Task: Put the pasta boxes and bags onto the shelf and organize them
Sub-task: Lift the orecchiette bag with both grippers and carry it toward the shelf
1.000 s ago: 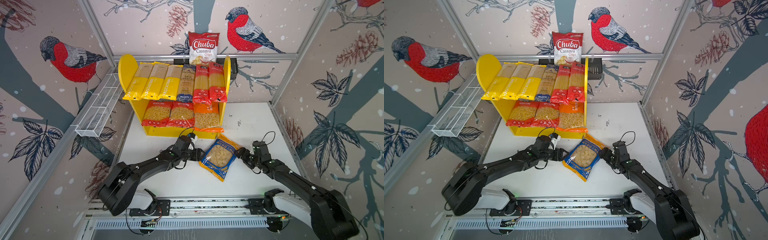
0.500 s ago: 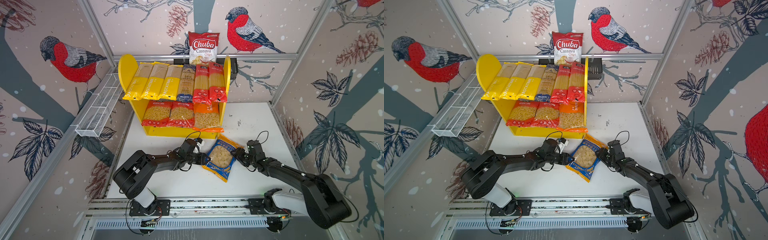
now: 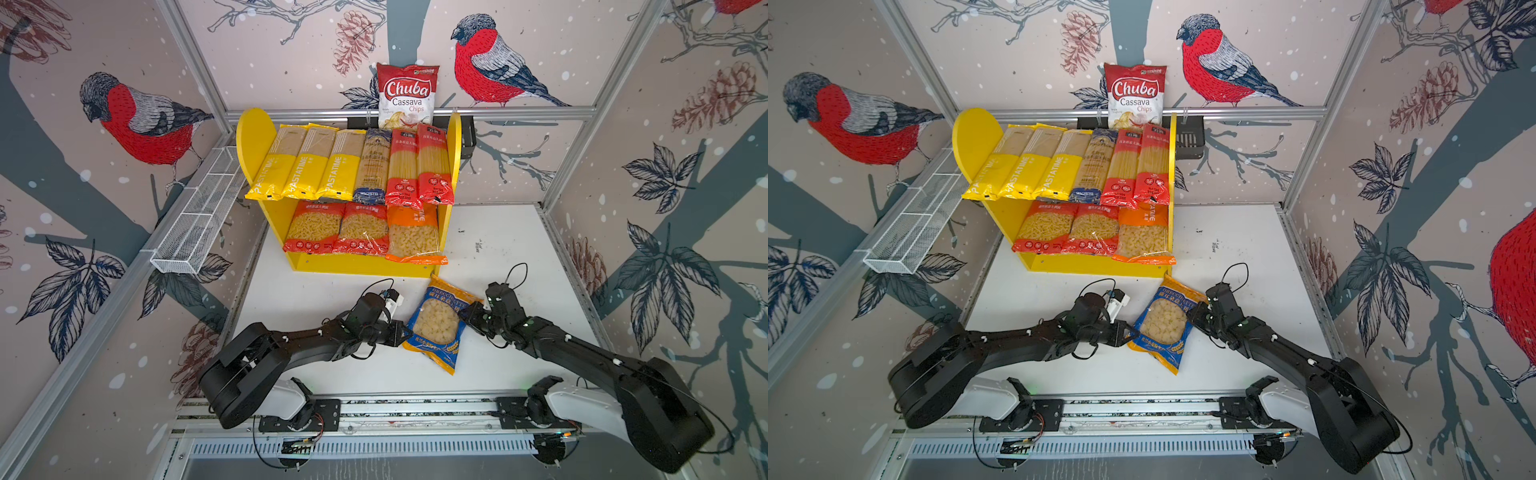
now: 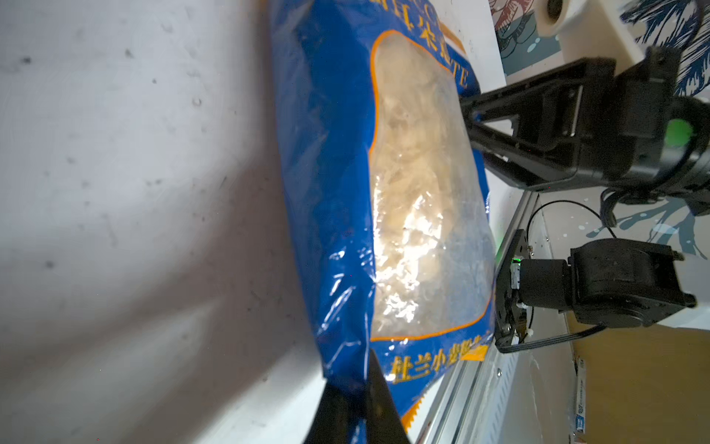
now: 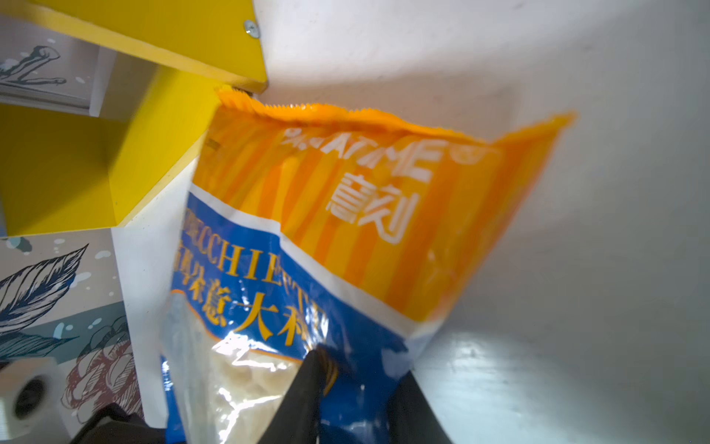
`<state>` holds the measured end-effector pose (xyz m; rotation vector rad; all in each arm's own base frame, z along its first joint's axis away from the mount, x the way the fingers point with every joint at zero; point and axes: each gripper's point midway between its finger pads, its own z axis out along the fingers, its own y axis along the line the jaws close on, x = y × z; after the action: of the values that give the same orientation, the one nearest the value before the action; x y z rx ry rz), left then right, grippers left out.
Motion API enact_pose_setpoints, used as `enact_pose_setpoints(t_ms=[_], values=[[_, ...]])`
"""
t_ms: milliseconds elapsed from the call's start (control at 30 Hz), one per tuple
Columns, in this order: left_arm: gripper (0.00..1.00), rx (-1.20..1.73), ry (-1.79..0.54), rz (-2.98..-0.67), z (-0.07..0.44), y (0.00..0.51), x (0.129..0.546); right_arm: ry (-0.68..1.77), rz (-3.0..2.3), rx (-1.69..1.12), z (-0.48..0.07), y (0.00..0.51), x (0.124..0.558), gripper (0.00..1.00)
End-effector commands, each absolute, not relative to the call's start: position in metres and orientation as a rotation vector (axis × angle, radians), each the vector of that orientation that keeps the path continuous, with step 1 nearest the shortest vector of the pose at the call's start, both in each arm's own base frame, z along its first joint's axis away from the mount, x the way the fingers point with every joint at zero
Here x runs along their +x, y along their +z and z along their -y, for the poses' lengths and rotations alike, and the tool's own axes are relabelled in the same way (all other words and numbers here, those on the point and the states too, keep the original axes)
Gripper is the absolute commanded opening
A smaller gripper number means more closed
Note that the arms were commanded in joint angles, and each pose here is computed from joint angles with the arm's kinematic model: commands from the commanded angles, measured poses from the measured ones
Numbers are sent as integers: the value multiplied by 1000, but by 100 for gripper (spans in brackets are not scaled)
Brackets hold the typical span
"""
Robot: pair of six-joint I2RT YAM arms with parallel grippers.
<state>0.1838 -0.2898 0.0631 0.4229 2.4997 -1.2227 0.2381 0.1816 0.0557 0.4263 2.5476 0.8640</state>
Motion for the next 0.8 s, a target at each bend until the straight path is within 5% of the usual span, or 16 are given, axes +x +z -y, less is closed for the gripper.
enact_pose_setpoints(t_ms=[0, 200, 433, 767], values=[[8, 410, -1245, -2504, 286, 68, 177, 914, -2525, 407, -195, 64, 244, 29], [10, 317, -1149, -2535, 268, 69, 178, 940, -2524, 341, -226, 67, 254, 28], [44, 51, -1005, -2545, 224, 68, 205, 983, -2533, 226, -278, 68, 273, 31], [67, 36, -861, -2407, 202, 91, 252, 926, -2542, 225, -264, 75, 272, 61]])
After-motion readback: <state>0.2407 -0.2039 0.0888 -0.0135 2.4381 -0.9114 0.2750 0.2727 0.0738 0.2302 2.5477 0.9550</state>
